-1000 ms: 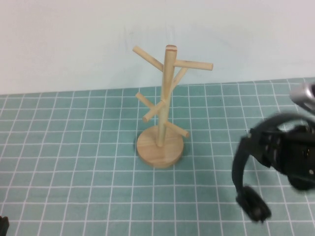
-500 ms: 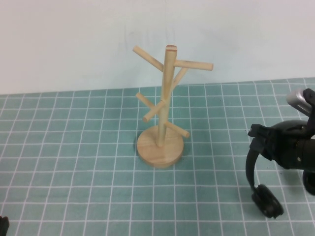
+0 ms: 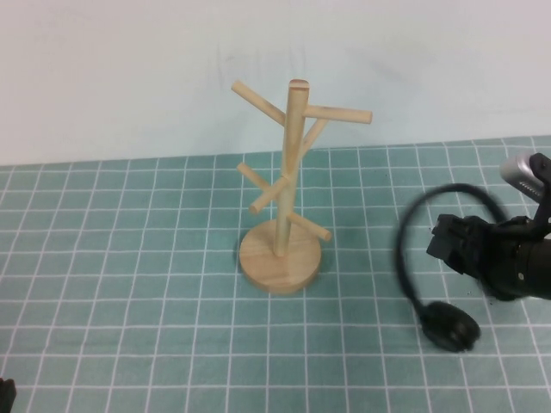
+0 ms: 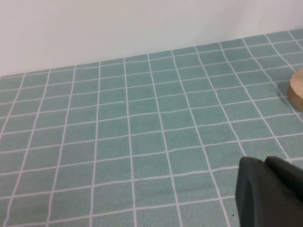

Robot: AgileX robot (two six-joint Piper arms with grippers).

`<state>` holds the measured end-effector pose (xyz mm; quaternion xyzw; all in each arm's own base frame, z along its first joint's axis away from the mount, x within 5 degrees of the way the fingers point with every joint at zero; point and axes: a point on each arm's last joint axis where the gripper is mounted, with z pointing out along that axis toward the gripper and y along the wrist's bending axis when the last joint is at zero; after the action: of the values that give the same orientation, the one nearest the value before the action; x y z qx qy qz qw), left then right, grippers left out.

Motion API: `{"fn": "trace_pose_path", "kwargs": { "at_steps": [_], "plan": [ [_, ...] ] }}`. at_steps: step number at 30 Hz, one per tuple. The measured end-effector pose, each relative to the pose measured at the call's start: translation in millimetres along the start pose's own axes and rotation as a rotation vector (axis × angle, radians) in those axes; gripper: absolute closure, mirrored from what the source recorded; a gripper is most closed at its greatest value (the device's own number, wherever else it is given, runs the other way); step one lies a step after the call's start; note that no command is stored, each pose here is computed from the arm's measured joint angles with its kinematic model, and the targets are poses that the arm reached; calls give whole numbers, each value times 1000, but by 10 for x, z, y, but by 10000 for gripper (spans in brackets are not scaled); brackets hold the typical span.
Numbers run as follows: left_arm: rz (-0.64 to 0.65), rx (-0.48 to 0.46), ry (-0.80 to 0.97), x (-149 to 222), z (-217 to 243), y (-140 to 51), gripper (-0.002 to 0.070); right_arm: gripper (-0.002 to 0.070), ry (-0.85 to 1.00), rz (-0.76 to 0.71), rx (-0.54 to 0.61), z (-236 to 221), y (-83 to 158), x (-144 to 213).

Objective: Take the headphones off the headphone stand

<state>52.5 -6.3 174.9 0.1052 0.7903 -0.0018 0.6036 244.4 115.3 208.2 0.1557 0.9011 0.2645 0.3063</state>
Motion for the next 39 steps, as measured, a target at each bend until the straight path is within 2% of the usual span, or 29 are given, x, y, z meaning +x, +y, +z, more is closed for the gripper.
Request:
{"fn": "trace_pose_path", "kwargs": {
  "at_steps": [4,9,12,14,15,18,20,24,28,29,31,32,33,34,35,39],
  "plan": [
    [0,0,0,0,0,0,681,342,5,-66,-12,-23,24,-5],
    [0,0,0,0,0,0,681,356,-29,-297,-107,-245,261,-137],
    [0,0,0,0,0,0,681,459,-67,-477,-187,-518,493,-260],
    [0,0,0,0,0,0,681,577,-101,-602,-238,-795,665,-346],
    [0,0,0,0,0,0,680,614,-115,-661,-255,-942,726,-370],
    [0,0,0,0,0,0,681,662,-202,-833,-273,-1432,884,-458],
    [0,0,0,0,0,0,681,673,-267,-940,-245,-1756,895,-465],
    [0,0,0,0,0,0,681,680,-355,-996,-124,-2218,710,-379],
    [0,0,0,0,0,0,681,681,-379,-857,-26,-2412,342,-143],
    [0,0,0,0,0,0,681,681,-451,-738,-40,-2387,57,86],
    [0,0,0,0,0,0,681,681,-458,-739,-53,-2267,-106,242],
    [0,0,0,0,0,0,681,682,-365,-752,-19,-2269,-76,224],
    [0,0,0,0,0,0,681,682,-367,-749,-20,-2215,-152,291],
    [0,0,0,0,0,0,681,681,-501,-745,-77,-2097,-286,403],
    [0,0,0,0,0,0,681,682,-372,-741,-26,-2073,-312,432],
    [0,0,0,0,0,0,681,682,-380,-713,-49,-1899,-479,587]
  ]
}}
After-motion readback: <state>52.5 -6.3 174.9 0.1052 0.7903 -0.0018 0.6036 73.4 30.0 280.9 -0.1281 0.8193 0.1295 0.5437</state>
